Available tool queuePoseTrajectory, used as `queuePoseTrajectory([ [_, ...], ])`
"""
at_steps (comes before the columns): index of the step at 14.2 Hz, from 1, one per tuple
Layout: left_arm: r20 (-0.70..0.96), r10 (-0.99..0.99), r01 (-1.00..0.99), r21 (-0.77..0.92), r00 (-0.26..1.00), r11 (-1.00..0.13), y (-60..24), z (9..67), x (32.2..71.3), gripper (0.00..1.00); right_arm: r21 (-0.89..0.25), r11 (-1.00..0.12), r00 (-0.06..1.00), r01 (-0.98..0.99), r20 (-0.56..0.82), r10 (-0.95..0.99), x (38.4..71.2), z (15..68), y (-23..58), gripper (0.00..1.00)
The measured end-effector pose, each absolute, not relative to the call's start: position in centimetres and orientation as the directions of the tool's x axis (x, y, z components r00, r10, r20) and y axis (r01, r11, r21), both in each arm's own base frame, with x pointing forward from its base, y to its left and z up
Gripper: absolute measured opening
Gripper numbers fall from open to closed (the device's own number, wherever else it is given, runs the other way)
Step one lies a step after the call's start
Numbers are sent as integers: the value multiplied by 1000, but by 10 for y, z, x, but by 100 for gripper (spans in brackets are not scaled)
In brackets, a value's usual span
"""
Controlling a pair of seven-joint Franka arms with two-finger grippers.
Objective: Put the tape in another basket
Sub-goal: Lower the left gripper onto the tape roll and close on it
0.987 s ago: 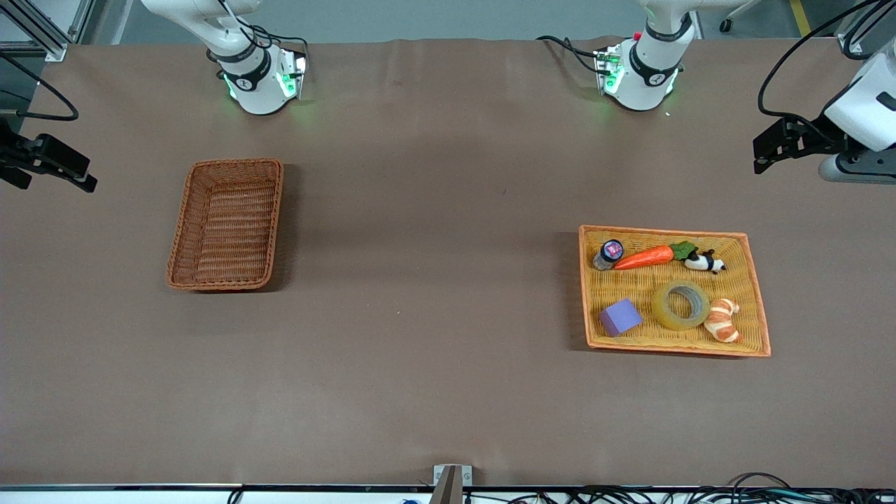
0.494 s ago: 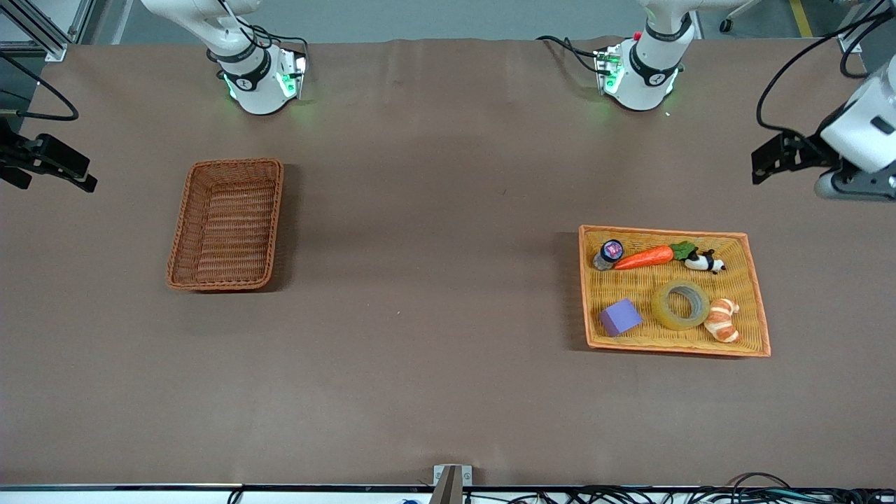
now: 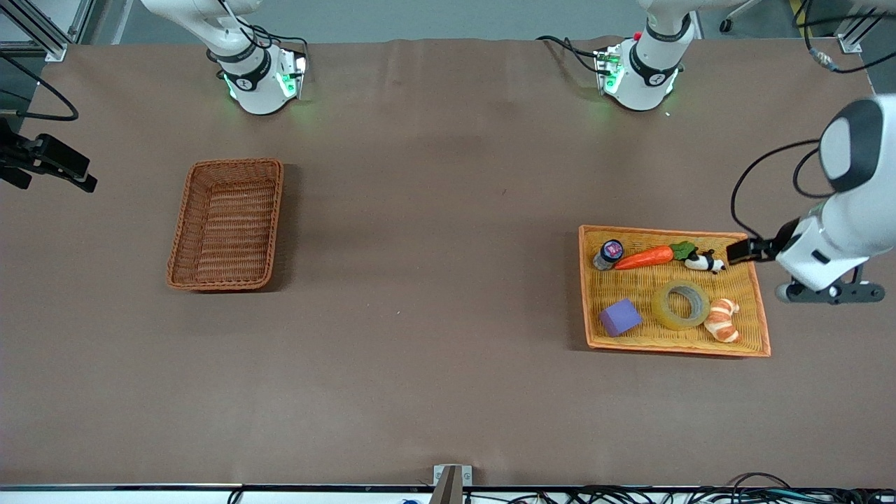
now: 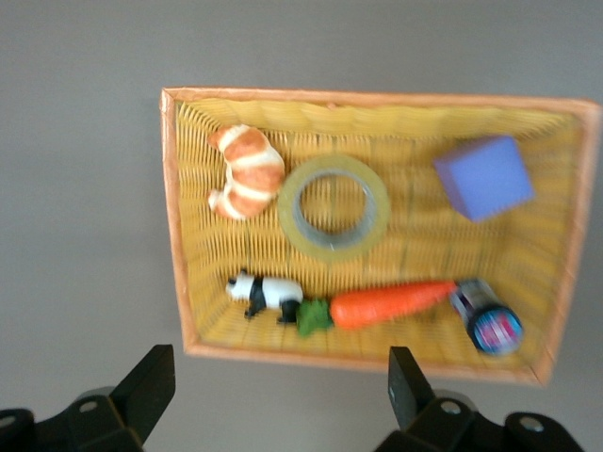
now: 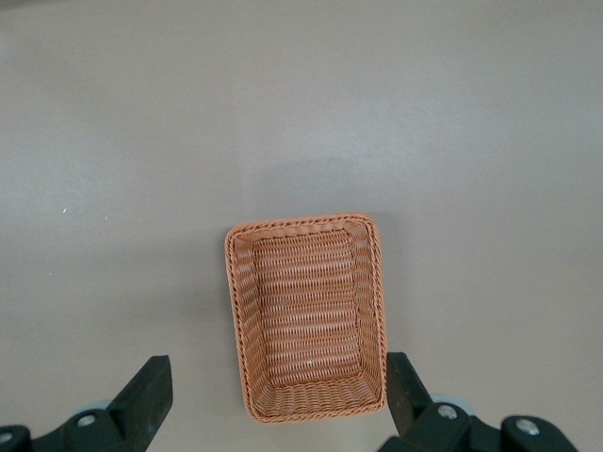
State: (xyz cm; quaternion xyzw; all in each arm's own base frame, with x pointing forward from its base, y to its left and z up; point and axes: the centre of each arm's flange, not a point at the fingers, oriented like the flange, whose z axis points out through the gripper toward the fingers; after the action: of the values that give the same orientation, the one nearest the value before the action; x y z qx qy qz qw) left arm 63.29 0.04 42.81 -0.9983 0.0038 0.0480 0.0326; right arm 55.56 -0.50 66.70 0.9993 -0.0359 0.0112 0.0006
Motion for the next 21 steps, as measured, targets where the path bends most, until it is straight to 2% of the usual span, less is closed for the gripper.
queuePoseTrajectory([
  [5,-115,109,103,-52,987,-993,10,317,643,100,0,-997,997,-72,22,-72,556,667,-5,100],
  [7,-128,134,129,-48,983,-990,10,285,645,96,0,-997,997,-72,22,-72,556,667,-5,100],
  [8,-134,140,135,-46,981,-990,11,272,646,91,0,-997,997,-72,22,-72,556,667,-5,100],
  [13,-133,178,175,-39,975,-984,23,236,648,82,0,-997,997,-72,22,-72,556,667,-5,100],
  [14,-138,185,181,-40,973,-983,23,231,648,76,0,-997,997,-72,22,-72,556,667,-5,100],
  [15,-142,189,185,-40,972,-982,23,227,648,76,0,-997,997,-72,22,-72,556,667,-5,100],
  [16,-146,189,185,-40,971,-982,23,223,647,70,0,-997,997,-72,22,-72,556,667,-5,100],
  [18,-151,189,185,-40,970,-982,22,217,647,50,0,-997,997,-72,22,-72,556,667,-5,100],
  [19,-152,189,185,-39,970,-982,22,215,647,50,0,-997,997,-72,22,-72,556,667,-5,100],
  [21,-146,189,186,-38,971,-982,23,217,648,31,0,-997,997,-72,22,-72,556,667,-5,100],
])
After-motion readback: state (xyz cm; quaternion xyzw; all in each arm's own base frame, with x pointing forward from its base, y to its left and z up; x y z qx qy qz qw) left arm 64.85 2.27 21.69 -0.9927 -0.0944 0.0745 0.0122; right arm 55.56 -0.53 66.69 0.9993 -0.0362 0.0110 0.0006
